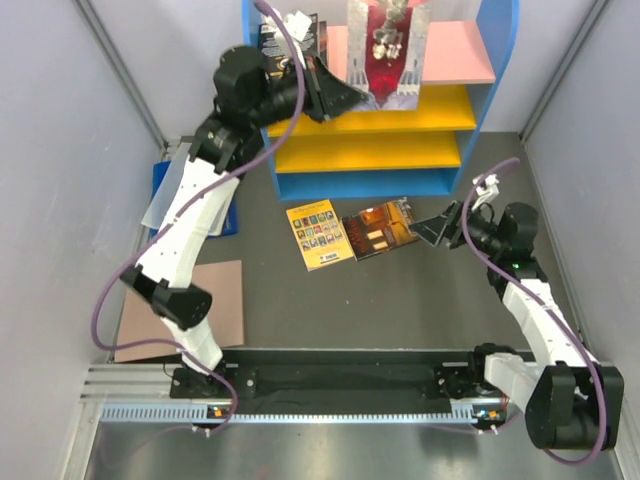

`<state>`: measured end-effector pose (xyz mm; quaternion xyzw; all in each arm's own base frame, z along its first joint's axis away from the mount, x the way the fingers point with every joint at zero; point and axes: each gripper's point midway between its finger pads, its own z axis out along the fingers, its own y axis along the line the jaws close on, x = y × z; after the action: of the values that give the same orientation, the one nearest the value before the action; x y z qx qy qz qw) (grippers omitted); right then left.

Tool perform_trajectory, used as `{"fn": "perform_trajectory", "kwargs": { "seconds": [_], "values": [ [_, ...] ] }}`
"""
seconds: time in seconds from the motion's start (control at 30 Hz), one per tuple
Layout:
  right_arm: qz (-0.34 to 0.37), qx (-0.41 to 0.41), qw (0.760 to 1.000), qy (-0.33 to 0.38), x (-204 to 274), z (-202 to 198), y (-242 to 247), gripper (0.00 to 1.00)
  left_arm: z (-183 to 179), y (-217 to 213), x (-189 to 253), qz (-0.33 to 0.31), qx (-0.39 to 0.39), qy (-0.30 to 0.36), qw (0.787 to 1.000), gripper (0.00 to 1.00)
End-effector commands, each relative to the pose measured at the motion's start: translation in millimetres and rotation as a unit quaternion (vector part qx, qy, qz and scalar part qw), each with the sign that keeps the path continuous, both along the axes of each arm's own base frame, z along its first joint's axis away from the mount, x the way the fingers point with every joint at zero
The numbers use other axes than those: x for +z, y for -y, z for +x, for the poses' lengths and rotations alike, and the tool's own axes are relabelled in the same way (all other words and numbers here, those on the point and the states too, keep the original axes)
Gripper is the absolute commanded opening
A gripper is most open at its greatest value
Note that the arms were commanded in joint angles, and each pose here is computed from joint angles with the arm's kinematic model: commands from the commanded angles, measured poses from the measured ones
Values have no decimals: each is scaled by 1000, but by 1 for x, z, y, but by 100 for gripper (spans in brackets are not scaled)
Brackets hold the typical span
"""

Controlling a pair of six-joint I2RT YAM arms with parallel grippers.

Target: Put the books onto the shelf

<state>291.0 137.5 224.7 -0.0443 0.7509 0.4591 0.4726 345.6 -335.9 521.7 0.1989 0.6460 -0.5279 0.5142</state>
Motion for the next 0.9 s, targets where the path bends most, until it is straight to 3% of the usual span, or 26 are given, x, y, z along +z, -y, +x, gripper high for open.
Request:
{"fn": "perform_trajectory", "kwargs": {
  "seconds": [0.0,0.23,0.43,0.6,0.87],
  "values": [
    [-66,6,998,12,-12,-2,-15,93,-3,-32,25,-39,-59,-82,994,0],
    [-103,27,994,-6,-32,-1,-41,93,20,-92,62,-116,-52,-104,986,0],
    [-108,37,993,-20,-46,-4,-53,93,27,-117,90,-178,-101,-117,972,0],
    [-110,42,993,-31,-57,-9,-57,93,45,-121,79,-197,-118,-176,957,0],
    [-113,45,992,-42,-67,-13,-58,93,67,-141,73,-217,-75,-215,949,0]
  ]
}}
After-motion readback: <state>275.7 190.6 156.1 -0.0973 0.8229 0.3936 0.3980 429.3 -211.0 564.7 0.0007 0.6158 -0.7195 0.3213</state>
